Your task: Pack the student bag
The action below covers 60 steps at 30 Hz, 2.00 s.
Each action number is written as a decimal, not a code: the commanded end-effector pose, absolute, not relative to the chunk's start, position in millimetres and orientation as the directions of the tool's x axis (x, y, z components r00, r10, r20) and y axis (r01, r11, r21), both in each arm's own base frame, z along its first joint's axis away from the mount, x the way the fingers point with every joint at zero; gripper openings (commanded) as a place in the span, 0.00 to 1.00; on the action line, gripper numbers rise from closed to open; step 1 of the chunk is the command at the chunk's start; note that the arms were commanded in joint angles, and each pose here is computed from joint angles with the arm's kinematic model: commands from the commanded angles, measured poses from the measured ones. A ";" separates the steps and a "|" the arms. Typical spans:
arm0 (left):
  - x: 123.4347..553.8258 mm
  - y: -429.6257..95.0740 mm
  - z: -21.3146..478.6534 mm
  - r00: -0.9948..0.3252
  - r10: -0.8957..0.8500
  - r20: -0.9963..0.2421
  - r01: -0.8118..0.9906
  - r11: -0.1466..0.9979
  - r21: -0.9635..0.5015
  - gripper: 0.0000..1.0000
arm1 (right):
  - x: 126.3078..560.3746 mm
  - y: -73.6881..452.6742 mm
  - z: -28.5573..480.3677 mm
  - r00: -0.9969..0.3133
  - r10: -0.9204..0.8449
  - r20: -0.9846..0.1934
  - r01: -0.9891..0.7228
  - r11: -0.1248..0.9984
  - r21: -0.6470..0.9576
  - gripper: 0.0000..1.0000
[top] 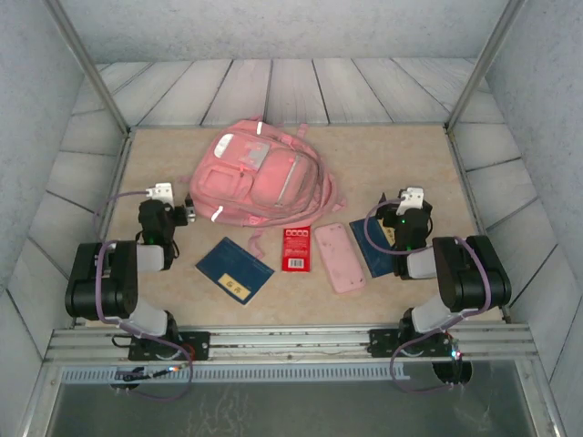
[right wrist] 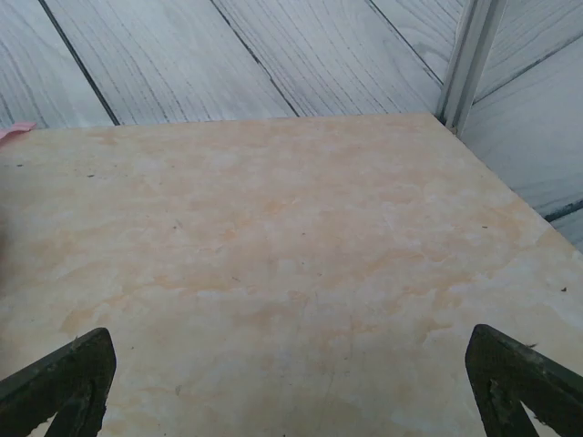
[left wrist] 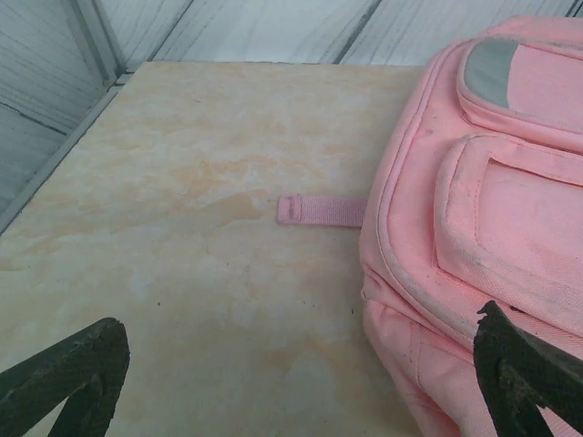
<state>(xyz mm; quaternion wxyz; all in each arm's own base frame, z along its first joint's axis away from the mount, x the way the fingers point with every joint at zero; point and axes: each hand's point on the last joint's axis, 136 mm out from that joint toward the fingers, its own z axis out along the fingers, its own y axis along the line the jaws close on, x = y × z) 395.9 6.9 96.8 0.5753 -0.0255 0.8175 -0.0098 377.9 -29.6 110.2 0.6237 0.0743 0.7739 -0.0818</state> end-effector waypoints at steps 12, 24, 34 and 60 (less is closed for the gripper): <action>402.1 9.8 107.3 -0.302 -0.046 -0.952 -0.036 0.999 -0.037 1.00 | 382.8 -32.4 115.8 -0.188 0.015 -0.982 0.229 0.973 -0.029 1.00; 402.7 10.5 107.0 -0.303 -0.050 -0.952 -0.042 0.998 -0.039 1.00 | 383.3 -32.7 115.5 -0.190 0.015 -0.982 0.230 0.973 -0.030 1.00; 398.0 18.0 131.0 -0.260 -0.058 -0.964 -0.087 0.996 -0.036 1.00 | 382.5 -36.0 125.9 -0.199 0.024 -0.980 0.250 0.968 -0.027 1.00; 350.5 -117.7 136.2 -0.673 -0.449 -0.588 -0.106 0.845 -0.524 0.99 | 452.1 84.5 158.6 -0.750 0.137 -0.647 -0.172 0.904 0.391 0.91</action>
